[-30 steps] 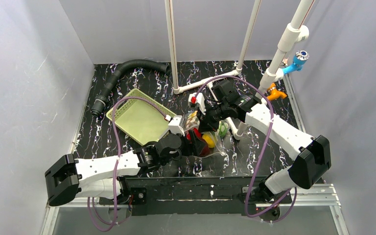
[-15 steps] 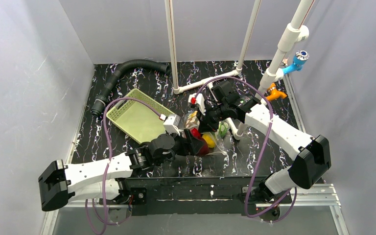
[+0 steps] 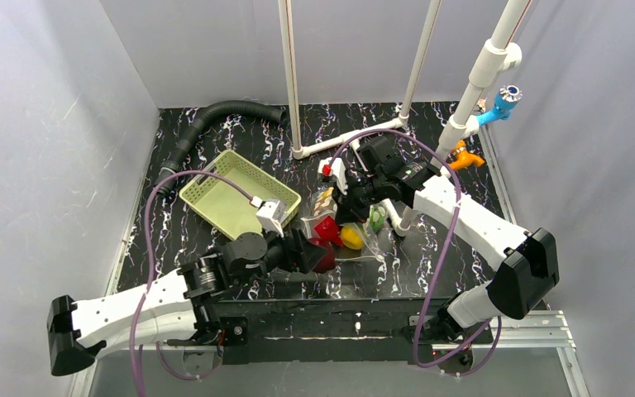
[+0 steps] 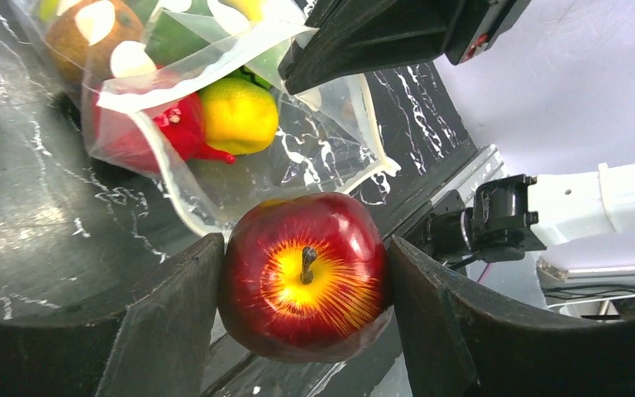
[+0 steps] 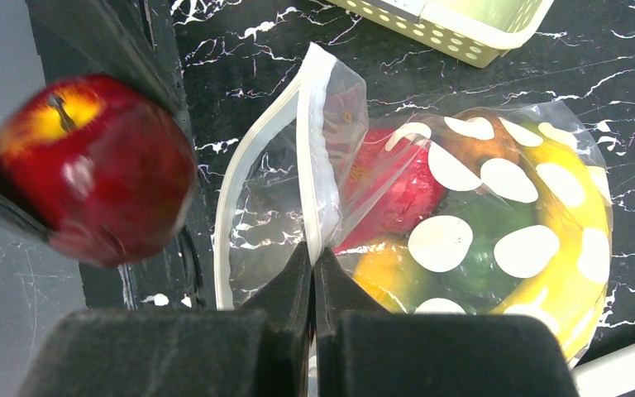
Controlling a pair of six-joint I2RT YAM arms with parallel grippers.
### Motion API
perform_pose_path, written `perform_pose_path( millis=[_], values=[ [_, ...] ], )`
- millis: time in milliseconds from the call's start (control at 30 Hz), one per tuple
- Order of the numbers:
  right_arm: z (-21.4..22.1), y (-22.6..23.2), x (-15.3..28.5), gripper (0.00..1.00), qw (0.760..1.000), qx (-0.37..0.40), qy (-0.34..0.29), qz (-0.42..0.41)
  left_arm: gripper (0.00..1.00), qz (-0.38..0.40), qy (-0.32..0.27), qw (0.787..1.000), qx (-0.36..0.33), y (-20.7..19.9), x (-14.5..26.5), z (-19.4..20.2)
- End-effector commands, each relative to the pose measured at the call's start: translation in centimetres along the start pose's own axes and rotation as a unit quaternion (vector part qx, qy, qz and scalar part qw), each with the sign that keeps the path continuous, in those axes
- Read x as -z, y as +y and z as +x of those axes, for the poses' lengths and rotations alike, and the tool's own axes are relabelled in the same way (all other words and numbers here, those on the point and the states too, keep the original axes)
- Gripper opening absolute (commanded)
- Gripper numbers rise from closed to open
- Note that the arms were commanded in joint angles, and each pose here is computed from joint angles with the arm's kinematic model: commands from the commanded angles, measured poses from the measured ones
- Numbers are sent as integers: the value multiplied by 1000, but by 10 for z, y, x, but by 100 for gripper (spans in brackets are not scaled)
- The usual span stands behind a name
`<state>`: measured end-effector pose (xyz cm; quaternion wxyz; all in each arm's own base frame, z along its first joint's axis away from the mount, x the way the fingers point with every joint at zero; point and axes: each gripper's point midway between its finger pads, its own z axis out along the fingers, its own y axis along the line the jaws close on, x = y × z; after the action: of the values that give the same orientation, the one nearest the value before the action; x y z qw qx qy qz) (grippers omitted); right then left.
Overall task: Open the zip-top bag and remove the fake food
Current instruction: Place the fake fruit in the bin.
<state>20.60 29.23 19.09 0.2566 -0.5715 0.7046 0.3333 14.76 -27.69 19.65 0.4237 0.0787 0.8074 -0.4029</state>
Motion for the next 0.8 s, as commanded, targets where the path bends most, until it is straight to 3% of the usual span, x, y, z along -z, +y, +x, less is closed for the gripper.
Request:
perform_pose_path(
  millis=[0,467,767],
  values=[
    [-6,2,4,1,1000,13,-15,0,0,-27,-11,999,-44,12,23,-15],
    [-4,3,3,1,1000,14,-13,-2,0,-116,-59,988,-84,53,57,-60],
    [-3,3,3,1,1000,15,-14,-2,0,-173,-68,981,-57,97,56,-85]
  ],
)
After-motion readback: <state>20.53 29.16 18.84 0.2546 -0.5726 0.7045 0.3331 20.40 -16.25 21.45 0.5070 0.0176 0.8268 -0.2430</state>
